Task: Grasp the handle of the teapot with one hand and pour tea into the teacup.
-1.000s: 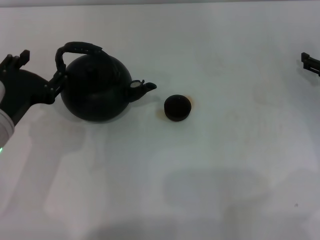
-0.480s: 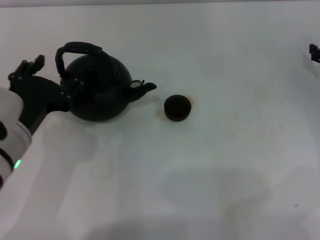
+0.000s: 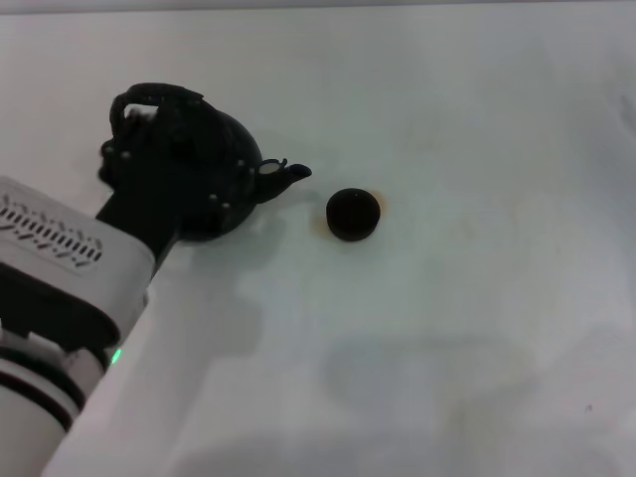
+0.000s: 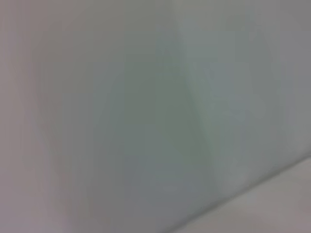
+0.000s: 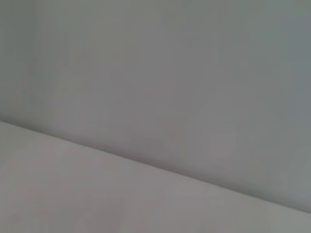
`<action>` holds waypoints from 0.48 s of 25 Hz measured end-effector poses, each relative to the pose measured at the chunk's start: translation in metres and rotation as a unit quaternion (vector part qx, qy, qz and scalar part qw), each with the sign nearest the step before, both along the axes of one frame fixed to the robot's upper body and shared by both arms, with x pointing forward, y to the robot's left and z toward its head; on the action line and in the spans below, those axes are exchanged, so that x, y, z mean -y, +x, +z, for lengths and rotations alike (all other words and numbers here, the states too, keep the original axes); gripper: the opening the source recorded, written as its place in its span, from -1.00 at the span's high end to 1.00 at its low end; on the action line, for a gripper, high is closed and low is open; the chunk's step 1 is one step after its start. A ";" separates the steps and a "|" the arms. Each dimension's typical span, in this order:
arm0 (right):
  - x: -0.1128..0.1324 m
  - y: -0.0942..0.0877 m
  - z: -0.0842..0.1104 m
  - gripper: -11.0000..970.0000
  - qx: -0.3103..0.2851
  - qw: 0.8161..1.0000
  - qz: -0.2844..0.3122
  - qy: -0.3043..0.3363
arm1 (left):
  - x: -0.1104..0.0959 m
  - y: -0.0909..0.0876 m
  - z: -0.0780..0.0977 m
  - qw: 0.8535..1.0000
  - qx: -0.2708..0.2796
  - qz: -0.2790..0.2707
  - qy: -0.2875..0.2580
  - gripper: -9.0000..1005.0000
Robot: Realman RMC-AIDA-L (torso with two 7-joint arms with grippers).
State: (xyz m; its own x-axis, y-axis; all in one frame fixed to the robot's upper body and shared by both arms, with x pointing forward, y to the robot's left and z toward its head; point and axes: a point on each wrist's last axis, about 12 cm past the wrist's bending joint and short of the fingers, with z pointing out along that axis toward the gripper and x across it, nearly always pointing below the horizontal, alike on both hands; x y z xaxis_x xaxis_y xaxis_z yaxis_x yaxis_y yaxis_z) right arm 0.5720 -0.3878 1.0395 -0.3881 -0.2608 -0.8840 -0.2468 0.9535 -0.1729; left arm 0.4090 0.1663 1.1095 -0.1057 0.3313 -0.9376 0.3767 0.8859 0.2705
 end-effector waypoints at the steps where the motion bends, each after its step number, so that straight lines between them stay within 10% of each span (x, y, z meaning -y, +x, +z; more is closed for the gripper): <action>1: 0.000 0.001 0.001 -0.75 0.002 1.000 0.000 -0.001 | 0.001 0.002 0.006 1.000 0.011 -0.008 0.003 -0.46; 12: 0.007 0.002 0.006 -0.75 0.008 1.000 -0.003 -0.014 | -0.023 0.050 0.041 0.998 -0.007 -0.055 -0.025 -0.45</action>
